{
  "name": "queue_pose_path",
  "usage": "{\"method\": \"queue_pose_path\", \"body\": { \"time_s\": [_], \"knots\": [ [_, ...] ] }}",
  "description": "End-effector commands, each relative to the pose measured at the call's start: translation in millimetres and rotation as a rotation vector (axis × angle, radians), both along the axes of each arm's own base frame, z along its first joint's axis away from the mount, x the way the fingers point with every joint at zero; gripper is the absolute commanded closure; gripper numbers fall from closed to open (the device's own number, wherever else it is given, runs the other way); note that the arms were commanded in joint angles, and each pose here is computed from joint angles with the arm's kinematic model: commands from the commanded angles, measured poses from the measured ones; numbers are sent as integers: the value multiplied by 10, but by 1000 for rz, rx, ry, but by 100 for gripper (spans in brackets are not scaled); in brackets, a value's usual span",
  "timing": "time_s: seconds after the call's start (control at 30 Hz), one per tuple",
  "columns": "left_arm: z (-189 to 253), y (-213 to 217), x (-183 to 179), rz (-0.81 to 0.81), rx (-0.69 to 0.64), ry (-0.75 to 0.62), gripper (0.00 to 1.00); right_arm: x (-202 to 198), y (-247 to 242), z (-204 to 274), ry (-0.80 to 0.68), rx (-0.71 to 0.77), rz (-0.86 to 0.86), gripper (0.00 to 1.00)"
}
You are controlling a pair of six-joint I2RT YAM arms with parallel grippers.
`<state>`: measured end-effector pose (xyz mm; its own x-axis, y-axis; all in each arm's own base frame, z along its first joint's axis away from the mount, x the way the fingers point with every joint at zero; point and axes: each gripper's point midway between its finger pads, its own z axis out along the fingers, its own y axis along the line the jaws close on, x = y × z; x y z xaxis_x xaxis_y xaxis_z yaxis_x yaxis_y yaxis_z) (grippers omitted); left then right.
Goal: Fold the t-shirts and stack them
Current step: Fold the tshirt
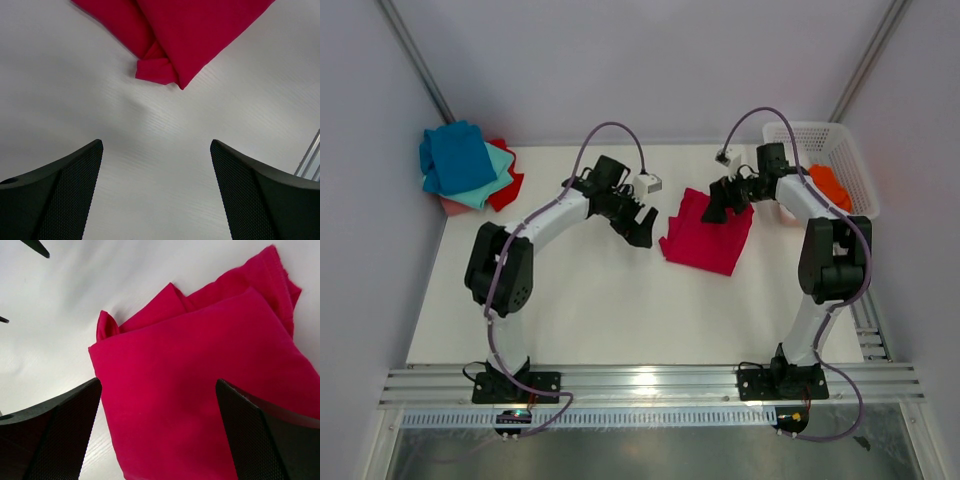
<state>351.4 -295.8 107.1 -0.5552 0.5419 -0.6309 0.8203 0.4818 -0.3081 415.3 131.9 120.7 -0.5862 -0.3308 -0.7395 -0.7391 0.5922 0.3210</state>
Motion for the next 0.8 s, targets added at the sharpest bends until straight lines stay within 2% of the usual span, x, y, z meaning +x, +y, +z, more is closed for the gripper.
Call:
{"method": "queue_pose_path", "body": {
  "time_s": [0.0, 0.13, 0.27, 0.37, 0.4, 0.47, 0.5, 0.57, 0.6, 0.63, 0.77],
  "knots": [
    [195, 50, -32, -20, 3, -65, 10, -46, 60, 15, 51, 39, 31, 1],
    [162, 92, -67, -24, 17, -69, 11, -110, 47, -141, 118, 58, 21, 1],
    [112, 120, -84, -23, 31, -64, 11, -130, -19, -186, 179, 163, -4, 1],
    [99, 120, -87, -21, 33, -57, 11, -172, -4, -130, 238, 310, 40, 1],
    [100, 120, -85, -22, 34, -56, 11, -314, 56, -173, 340, 405, 71, 0],
    [117, 124, -89, -20, 35, -56, 11, -278, 36, -144, 289, 464, 144, 1],
    [127, 128, -90, -19, 36, -58, 11, -480, 54, -242, 449, 530, 131, 1],
    [139, 148, -90, -14, 43, -64, 11, -457, 57, -104, 400, 623, 176, 1],
    [140, 155, -102, -14, 45, -60, 11, -440, 48, -240, 471, 653, 141, 1],
    [142, 164, -107, -14, 49, -61, 11, -414, 41, -256, 473, 699, 114, 1],
    [190, 184, -130, -16, 51, -67, 11, -334, -36, -172, 436, 721, 93, 1]
  ]
}}
